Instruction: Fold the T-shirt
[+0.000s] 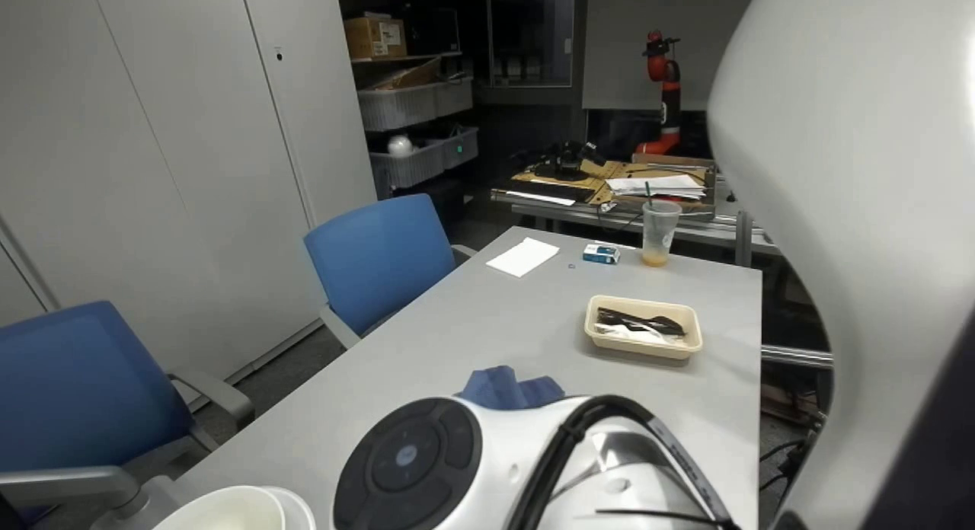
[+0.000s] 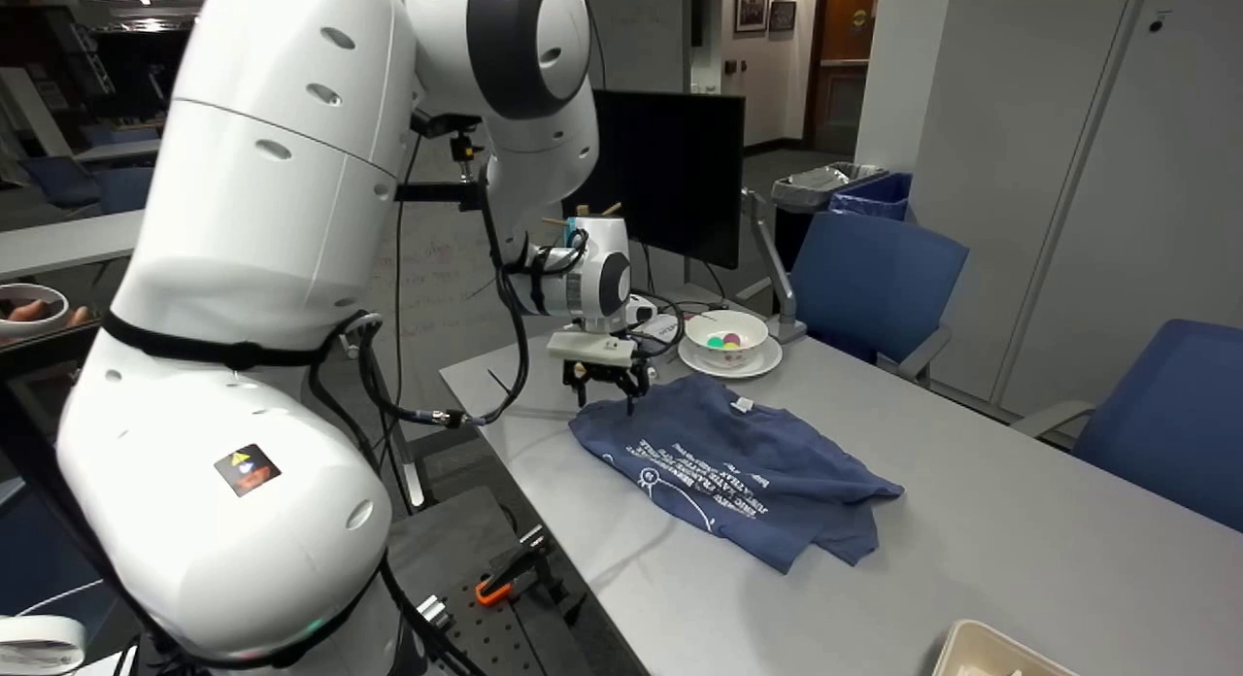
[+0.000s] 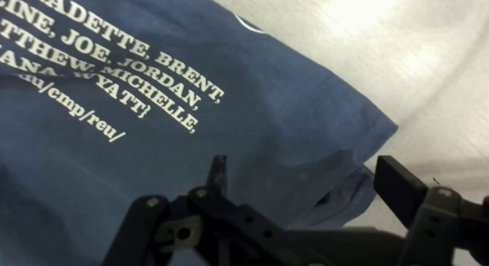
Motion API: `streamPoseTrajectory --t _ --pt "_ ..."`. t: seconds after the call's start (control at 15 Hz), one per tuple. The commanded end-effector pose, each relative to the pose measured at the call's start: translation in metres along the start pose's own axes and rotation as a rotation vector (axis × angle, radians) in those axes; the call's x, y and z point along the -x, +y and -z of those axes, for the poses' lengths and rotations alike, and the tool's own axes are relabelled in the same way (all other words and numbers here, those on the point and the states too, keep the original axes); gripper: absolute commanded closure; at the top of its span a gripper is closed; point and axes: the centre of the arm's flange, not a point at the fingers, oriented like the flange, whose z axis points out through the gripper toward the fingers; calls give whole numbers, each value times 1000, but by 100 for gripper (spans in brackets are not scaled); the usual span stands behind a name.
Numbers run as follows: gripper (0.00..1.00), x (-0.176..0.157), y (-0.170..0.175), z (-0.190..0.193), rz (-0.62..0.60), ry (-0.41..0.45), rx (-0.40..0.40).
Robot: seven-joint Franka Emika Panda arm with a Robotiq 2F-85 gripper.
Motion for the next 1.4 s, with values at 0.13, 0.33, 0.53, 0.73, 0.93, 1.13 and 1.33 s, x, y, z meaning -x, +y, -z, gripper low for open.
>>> streamPoseTrajectory --t 0.13,0.33,0.53,0.73,0.93,1.13,1.33 --pt "7 -35 -19 -27 -33 23 -35" --pt "10 -42 -24 -33 -40 36 -18" --pt "10 -45 -21 -40 -64 34 -13" --pt "14 -46 -13 -48 -92 30 -6" --pt "47 -47 -6 -57 -114 20 2" --pt "70 -50 -1 -56 -132 25 8" --pt "93 -49 0 -52 -143 25 10"
